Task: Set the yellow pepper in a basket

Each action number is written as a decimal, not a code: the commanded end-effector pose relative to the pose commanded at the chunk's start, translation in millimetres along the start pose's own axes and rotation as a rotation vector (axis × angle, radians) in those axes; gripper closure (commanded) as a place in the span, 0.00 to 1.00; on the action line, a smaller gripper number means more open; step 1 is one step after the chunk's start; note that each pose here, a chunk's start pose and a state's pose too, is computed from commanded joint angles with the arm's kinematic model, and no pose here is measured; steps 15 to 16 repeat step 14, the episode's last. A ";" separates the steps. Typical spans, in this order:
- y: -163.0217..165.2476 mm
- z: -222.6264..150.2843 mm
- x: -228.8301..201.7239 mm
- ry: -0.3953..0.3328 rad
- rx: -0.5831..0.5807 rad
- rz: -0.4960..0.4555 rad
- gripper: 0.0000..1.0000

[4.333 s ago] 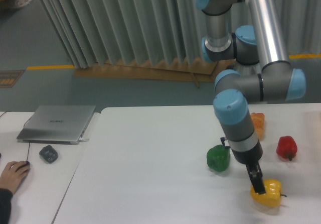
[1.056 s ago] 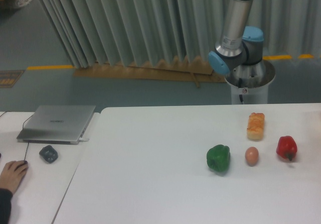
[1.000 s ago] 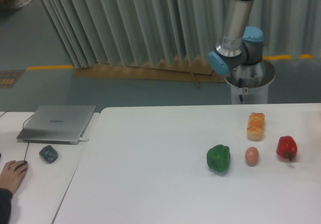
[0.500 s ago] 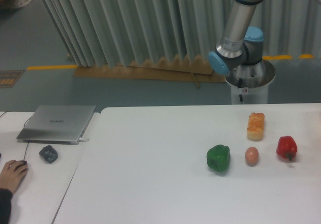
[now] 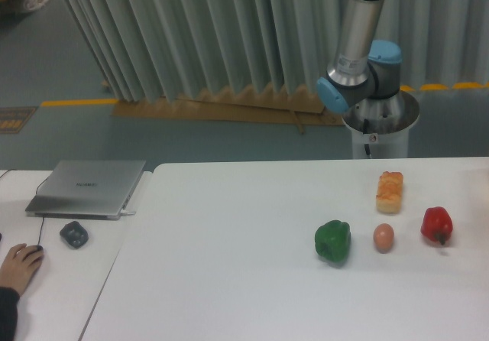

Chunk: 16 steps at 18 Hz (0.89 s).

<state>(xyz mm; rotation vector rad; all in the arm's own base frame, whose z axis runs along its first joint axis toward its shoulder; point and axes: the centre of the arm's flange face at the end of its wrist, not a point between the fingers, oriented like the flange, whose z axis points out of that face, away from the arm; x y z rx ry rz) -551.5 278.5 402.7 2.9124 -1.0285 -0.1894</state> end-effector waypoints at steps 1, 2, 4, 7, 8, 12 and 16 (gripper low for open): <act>-1.6 -2.4 1.2 0.013 0.008 -0.001 0.00; -8.8 -2.2 1.6 0.027 0.015 0.010 0.00; -15.4 -10.4 2.5 0.016 0.016 0.023 0.00; -31.2 -16.0 1.4 0.011 0.014 0.051 0.00; -31.4 -15.3 1.7 0.012 0.015 0.052 0.00; -31.4 -15.1 1.8 0.013 0.015 0.054 0.00; -33.4 -9.8 3.4 0.024 0.022 0.056 0.00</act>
